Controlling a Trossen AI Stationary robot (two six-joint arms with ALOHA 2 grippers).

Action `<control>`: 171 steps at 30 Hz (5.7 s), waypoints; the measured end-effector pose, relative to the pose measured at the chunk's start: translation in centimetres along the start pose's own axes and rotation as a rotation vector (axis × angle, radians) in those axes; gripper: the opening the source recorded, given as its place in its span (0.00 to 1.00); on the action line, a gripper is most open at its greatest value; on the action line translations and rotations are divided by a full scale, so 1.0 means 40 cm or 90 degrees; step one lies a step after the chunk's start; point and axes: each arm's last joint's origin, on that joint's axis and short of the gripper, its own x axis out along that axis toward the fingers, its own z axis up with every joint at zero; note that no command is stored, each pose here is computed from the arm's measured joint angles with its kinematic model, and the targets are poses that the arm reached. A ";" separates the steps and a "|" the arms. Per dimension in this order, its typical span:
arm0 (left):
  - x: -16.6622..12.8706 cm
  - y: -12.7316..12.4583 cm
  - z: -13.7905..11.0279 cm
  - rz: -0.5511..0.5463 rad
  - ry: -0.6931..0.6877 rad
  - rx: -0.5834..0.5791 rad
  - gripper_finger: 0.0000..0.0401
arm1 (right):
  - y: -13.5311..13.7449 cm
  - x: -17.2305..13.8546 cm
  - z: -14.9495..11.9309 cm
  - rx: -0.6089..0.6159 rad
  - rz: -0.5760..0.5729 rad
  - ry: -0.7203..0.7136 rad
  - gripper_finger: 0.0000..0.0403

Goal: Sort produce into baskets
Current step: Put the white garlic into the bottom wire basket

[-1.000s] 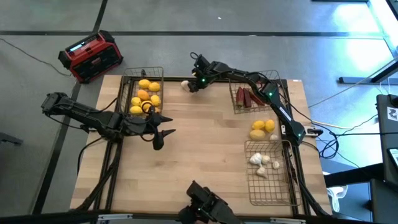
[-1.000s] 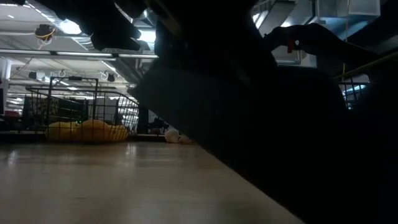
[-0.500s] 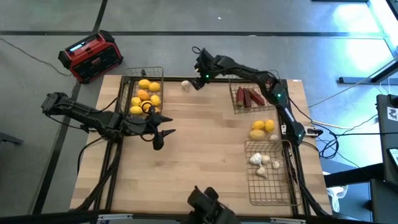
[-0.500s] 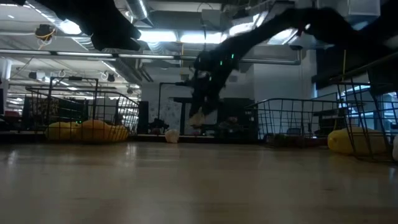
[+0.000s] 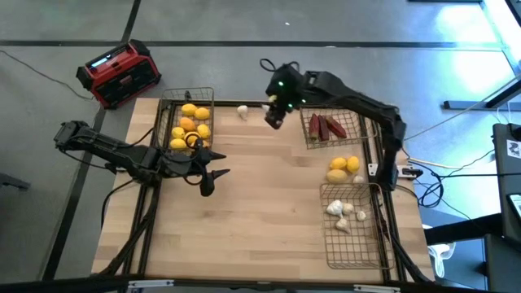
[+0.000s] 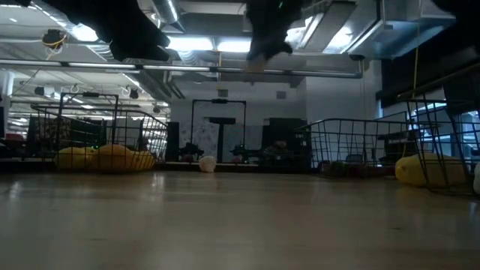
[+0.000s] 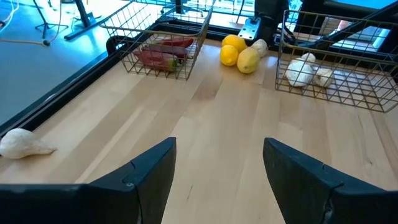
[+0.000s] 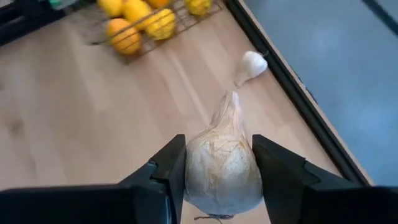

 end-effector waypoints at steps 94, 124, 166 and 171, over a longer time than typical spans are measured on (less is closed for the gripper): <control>0.000 0.000 0.000 0.000 0.000 -0.063 0.59 | 0.304 -0.125 -1.039 0.245 -0.231 0.310 0.57; 0.024 -0.017 0.017 -0.003 -0.050 -0.067 0.59 | 0.450 -0.280 -0.746 0.064 -0.077 -0.264 0.61; 0.467 0.351 0.111 0.388 0.309 -0.230 0.59 | 0.394 -0.144 -0.684 -0.029 -0.187 -0.098 0.61; 0.491 0.353 0.120 0.382 0.352 -0.234 0.59 | 0.395 -0.144 -0.684 -0.030 -0.187 -0.100 0.61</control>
